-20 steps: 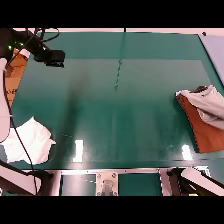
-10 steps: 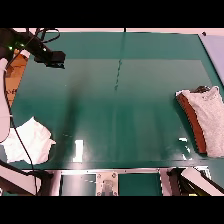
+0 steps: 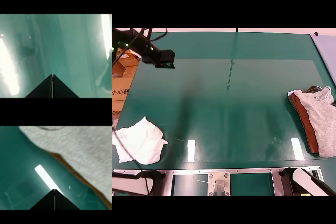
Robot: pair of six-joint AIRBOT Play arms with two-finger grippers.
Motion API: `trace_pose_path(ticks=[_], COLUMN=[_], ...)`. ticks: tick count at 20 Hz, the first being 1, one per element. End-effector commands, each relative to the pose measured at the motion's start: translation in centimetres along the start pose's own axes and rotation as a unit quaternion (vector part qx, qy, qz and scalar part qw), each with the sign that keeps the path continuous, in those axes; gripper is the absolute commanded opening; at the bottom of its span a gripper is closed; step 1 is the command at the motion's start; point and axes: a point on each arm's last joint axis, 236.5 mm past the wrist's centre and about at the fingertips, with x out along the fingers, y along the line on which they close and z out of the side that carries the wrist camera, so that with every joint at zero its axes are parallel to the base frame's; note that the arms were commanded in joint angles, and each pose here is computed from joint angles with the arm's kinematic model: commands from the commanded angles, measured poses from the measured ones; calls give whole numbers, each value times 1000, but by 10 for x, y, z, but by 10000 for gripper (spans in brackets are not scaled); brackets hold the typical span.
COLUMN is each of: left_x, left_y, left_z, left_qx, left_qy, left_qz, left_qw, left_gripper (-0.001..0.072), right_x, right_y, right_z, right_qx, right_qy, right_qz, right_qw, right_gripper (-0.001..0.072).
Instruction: Fold the shirts.
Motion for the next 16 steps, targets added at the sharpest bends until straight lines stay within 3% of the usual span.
trace_pose_path(ticks=[1,4,7,16], left_x=[11,32,43,52], left_y=[-24,-41,-43,-39], left_z=[-62,-142,-189,-203], left_qx=[-12,-35,-49,-53], left_qy=[31,74,96,109], left_qz=[-14,-21,-21,-19], left_qw=[999,996,994,992], left_gripper=[20,21,22,22], right_x=[26,55,64,63], right_y=[55,62,74,78], right_z=[-74,-138,-156,-159], right_qx=[-108,-149,-184,-192], right_qy=[36,70,76,77], right_qz=[54,66,77,80], right_qw=[992,984,977,975], right_gripper=[13,13,13,13])
